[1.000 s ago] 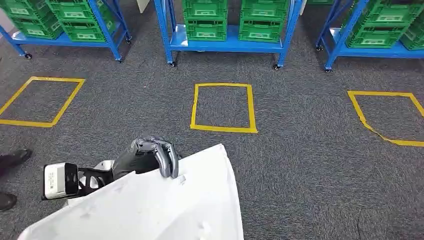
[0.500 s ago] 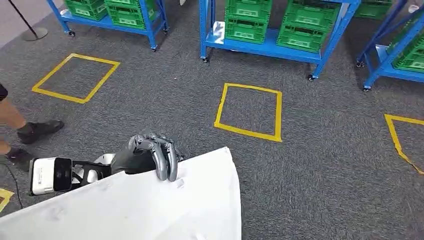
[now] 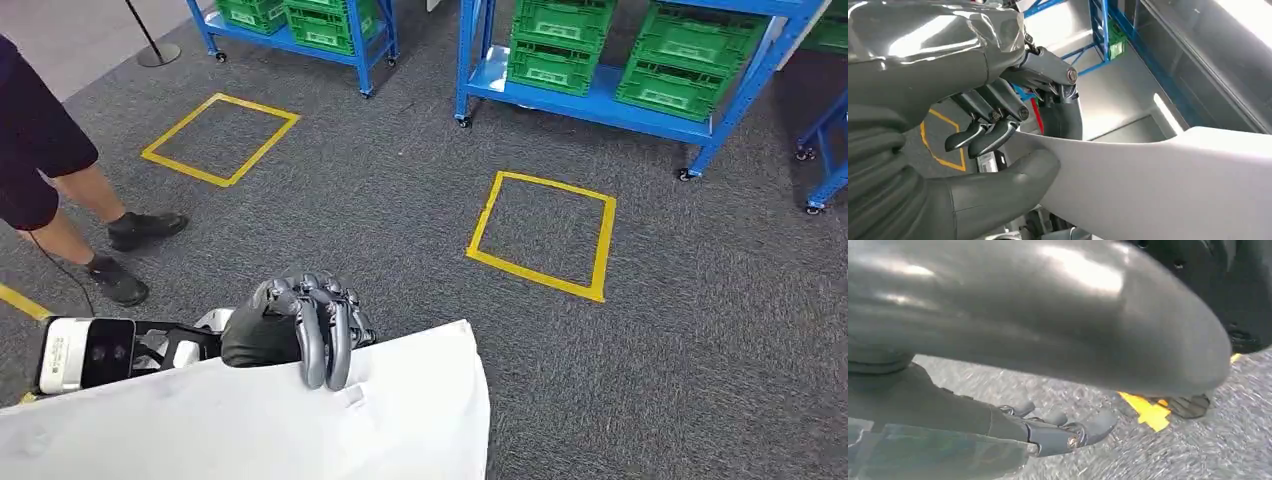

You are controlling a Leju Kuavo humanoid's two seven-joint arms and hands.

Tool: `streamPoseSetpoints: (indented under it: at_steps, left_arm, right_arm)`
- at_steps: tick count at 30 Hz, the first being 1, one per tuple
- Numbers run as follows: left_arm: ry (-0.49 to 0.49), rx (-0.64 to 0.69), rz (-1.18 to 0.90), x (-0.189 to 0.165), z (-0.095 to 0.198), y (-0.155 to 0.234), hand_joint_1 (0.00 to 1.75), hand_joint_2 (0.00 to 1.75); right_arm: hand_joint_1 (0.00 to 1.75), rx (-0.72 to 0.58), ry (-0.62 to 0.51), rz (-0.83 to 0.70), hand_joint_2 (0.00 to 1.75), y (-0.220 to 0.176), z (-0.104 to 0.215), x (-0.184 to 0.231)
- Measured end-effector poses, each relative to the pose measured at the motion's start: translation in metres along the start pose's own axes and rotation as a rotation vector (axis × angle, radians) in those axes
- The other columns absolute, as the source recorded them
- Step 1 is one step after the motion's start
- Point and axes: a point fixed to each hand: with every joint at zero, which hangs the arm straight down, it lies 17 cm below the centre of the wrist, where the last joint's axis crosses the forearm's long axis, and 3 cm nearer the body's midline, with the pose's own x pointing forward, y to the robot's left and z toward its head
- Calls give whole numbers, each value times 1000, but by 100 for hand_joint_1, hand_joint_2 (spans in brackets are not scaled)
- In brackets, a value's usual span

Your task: Take the parts from the cabinet and place them on the table.

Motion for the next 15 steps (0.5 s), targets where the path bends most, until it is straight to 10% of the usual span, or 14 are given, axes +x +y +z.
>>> streamPoseSetpoints:
  at_steps: [15]
  left_arm:
    - [-5,-10,49,-3,-2,-8,175,175]
  right_arm:
    - [0,24,11,47,0,4,-1,0]
